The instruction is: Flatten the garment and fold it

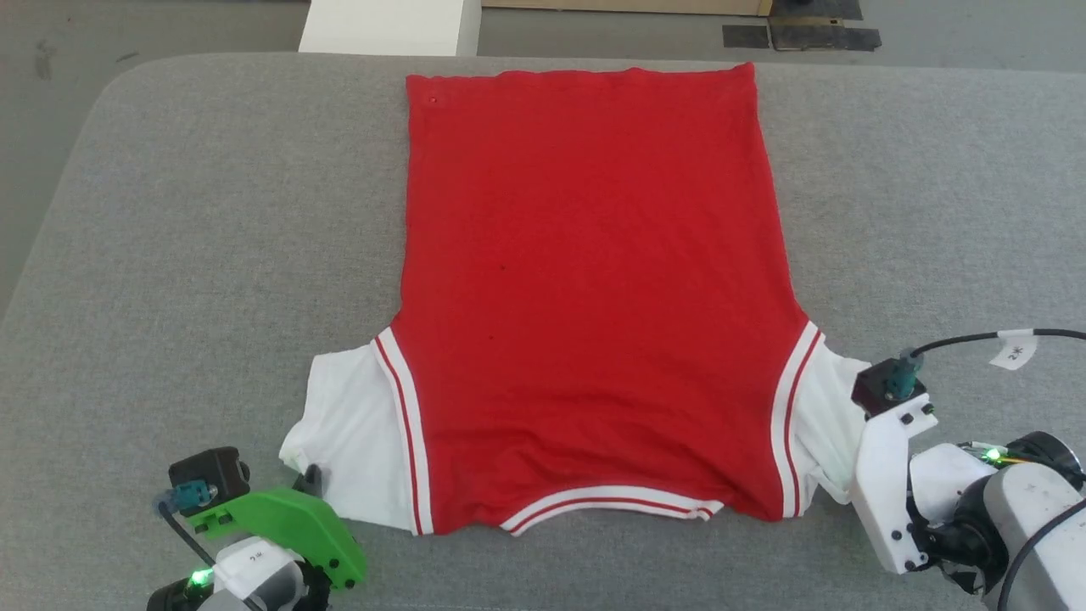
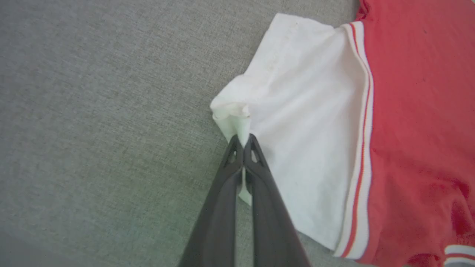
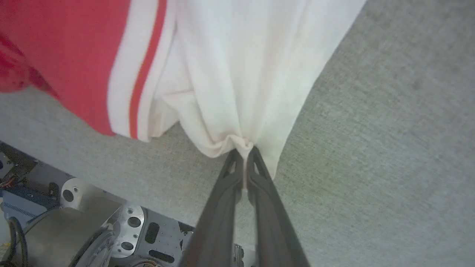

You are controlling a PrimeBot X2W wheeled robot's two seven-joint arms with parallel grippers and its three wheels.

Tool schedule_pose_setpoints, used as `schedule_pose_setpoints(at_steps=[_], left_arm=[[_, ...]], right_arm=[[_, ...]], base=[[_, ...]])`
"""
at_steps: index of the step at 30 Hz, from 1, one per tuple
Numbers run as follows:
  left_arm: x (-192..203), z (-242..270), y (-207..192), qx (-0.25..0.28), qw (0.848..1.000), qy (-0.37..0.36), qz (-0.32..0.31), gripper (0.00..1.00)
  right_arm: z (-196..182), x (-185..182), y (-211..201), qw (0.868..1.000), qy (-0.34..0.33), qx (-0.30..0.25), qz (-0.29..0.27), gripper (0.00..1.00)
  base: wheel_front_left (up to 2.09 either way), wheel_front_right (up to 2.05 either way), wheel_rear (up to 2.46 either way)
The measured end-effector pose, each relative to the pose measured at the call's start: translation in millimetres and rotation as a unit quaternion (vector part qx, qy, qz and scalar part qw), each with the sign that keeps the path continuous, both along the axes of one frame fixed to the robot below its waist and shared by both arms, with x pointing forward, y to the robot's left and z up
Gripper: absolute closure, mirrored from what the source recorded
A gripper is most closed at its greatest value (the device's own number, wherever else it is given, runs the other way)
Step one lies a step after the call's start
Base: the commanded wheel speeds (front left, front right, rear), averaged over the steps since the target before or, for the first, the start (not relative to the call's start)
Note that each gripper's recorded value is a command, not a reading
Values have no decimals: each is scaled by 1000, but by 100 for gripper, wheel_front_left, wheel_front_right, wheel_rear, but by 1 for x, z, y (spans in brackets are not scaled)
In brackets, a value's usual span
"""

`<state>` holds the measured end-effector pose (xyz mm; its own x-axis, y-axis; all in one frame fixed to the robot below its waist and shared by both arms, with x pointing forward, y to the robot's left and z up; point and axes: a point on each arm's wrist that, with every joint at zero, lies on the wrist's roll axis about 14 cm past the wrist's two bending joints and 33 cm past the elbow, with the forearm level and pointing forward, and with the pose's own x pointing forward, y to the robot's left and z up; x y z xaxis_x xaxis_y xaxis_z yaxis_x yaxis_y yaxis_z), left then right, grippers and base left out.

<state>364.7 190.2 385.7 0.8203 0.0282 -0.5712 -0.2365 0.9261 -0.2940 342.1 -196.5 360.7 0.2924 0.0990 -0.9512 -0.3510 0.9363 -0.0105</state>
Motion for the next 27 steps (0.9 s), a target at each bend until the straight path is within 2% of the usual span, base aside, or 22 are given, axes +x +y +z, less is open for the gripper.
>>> schedule_pose_setpoints(at_steps=[7,11,14,16,17,21,24,27], left_arm=[[0,11,-2,-5,1000,-17,1,100],[-3,16,-3,-6,1000,-24,0,100],[-4,22,-5,-6,999,-32,-3,100],[-3,26,-6,-6,999,-40,-4,100],[-3,29,-7,-7,999,-45,-6,100],[-4,32,-7,-6,999,-50,-4,100],[-3,34,-9,-7,999,-53,-5,100],[0,33,-10,-8,998,-56,-5,100]], right_arm=[[32,14,-11,995,-64,55,-59,0],[72,28,-23,978,-147,101,-105,0],[109,42,-30,953,-232,139,-137,0],[136,52,-36,925,-300,167,-162,0],[156,59,-39,900,-354,186,-177,0],[179,71,-42,850,-427,224,-212,0],[190,84,-39,830,-465,228,-208,0],[191,102,-37,823,-482,221,-202,0]], base=[[0,0,0],[0,0,0],[0,0,0],[0,0,0],[0,0,0],[0,0,0],[0,0,0],[0,0,0]])
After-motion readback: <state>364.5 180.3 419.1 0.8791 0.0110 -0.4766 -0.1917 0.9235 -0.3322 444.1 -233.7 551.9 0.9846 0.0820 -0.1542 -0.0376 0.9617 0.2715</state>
